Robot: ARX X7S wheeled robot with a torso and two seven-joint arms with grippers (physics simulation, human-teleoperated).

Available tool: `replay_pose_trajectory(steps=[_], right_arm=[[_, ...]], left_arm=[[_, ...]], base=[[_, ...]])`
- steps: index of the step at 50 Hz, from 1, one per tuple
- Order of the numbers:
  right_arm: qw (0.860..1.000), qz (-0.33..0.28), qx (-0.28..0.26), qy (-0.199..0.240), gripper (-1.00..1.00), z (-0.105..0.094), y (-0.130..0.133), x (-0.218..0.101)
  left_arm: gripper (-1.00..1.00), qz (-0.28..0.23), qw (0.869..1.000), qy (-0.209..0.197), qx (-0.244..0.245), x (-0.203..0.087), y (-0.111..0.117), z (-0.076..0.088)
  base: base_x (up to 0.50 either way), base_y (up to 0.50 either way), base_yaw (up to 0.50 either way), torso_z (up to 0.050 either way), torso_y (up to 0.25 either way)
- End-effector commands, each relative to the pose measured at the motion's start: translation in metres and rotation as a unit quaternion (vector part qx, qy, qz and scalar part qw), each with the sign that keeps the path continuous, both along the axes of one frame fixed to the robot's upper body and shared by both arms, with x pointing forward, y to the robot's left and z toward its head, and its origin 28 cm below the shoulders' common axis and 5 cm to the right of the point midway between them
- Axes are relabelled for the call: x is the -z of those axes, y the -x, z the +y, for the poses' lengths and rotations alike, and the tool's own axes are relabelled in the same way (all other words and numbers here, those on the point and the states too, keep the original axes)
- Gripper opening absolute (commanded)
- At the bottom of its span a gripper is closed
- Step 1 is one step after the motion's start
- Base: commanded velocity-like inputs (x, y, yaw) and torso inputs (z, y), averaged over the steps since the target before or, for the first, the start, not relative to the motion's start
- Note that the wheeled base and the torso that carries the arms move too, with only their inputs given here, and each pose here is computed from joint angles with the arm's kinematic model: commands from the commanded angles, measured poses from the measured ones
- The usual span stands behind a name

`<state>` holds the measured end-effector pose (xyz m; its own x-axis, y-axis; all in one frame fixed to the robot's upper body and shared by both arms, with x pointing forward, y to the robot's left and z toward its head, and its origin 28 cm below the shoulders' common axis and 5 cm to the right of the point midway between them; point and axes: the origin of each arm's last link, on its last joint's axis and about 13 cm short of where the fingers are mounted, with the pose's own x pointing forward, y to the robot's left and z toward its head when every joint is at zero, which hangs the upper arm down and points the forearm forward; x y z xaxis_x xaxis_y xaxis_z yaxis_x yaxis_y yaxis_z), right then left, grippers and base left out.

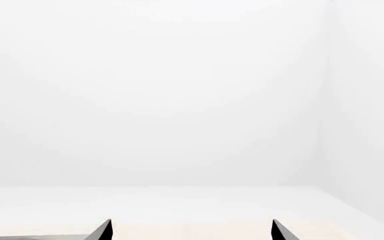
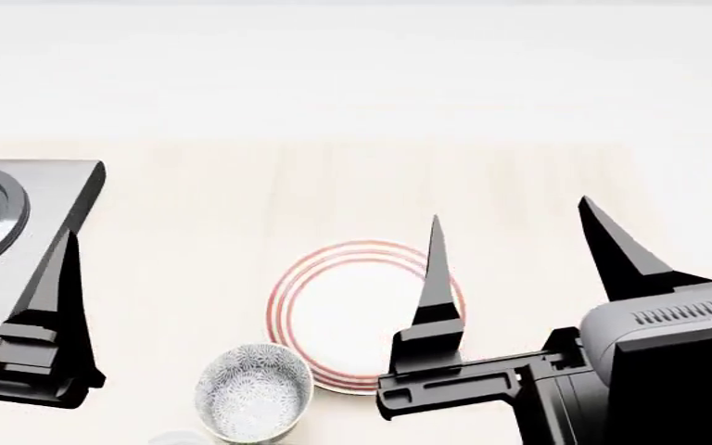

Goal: Pick the akita bowl between the plate and the ramekin and place it on the plate.

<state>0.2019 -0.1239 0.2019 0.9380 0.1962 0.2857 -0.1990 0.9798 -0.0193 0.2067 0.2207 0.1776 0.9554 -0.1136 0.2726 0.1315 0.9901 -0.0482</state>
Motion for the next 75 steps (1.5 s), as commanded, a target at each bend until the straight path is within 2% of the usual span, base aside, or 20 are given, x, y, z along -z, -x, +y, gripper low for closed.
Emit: replay_pose_trajectory(steps=[1,6,9,24,29,33,40,46,51,55,65,71,72,73,75], right_arm=[[1.000,0.009,0.010,0.004,1.00,0.002,-0.001,0.004],[1.000,0.009,-0.010,-0.002,1.00,0.002,0.000,0.005],[1.000,0.001,-0.011,0.015,1.00,0.003,0.001,0.006],[0.999,0.014,-0.030,0.008,1.00,0.003,0.000,0.003],[0.999,0.026,0.008,0.017,1.00,0.003,-0.005,0.004],[1.000,0.023,0.009,0.019,1.00,0.004,-0.005,0.001],[0.995,0.064,-0.007,0.078,1.00,0.007,-0.014,-0.005],[0.992,0.078,-0.020,0.097,1.00,0.005,-0.025,-0.021],[0.985,0.084,-0.058,0.141,1.00,0.009,-0.026,-0.031],[0.976,0.089,-0.073,0.187,1.00,0.013,-0.032,-0.033],[0.969,0.103,-0.094,0.205,1.00,0.017,-0.039,-0.041],[0.954,0.107,-0.103,0.259,1.00,0.018,-0.052,-0.046],[0.943,0.115,-0.116,0.289,1.00,0.019,-0.056,-0.047],[0.943,0.107,-0.112,0.293,1.00,0.020,-0.058,-0.048],[0.929,0.115,-0.132,0.326,1.00,0.023,-0.061,-0.051]], left_arm=[[1.00,0.001,1.000,-0.001,-0.003,0.000,-0.001,0.001],[1.00,0.001,1.000,-0.001,-0.003,0.000,-0.001,0.001],[1.00,0.001,1.000,-0.001,-0.004,0.000,-0.001,0.001],[1.00,0.004,1.000,0.003,-0.007,0.000,-0.001,0.002],[1.00,0.009,1.000,0.006,-0.015,0.000,-0.003,0.003],[1.00,0.011,1.000,0.010,-0.019,-0.002,-0.003,0.005],[1.00,0.023,0.999,-0.004,-0.035,-0.008,-0.008,0.011],[1.00,0.035,0.998,-0.003,-0.042,-0.021,-0.013,0.017],[1.00,0.032,0.999,-0.017,-0.031,-0.033,-0.016,0.018],[1.00,0.049,0.998,-0.025,-0.018,-0.033,-0.020,0.017],[1.00,0.050,0.998,-0.040,-0.016,-0.042,-0.023,0.020],[1.00,0.047,0.997,-0.051,-0.026,-0.045,-0.023,0.022],[1.00,0.048,0.997,-0.052,-0.031,-0.045,-0.023,0.023],[1.00,0.049,0.997,-0.052,-0.033,-0.045,-0.023,0.023],[1.00,0.051,0.996,-0.056,-0.040,-0.044,-0.024,0.025]], base=[[0.00,0.00,0.00,0.000,0.000],[0.00,0.00,0.00,0.000,0.000],[0.48,0.00,0.00,0.000,0.000],[0.50,0.00,0.00,0.000,0.000],[0.45,0.00,0.00,0.000,0.000],[0.00,0.00,0.00,0.000,0.000],[0.00,0.00,0.00,0.000,0.000],[0.00,0.00,0.00,0.000,0.000],[0.00,0.00,0.00,0.000,0.000],[0.00,0.00,0.00,0.000,0.000],[0.00,0.00,0.00,0.000,0.000],[0.00,0.00,0.00,0.000,0.000],[0.00,0.00,0.00,0.000,0.000],[0.00,0.00,0.00,0.000,0.000],[0.00,0.00,0.00,0.000,0.000]])
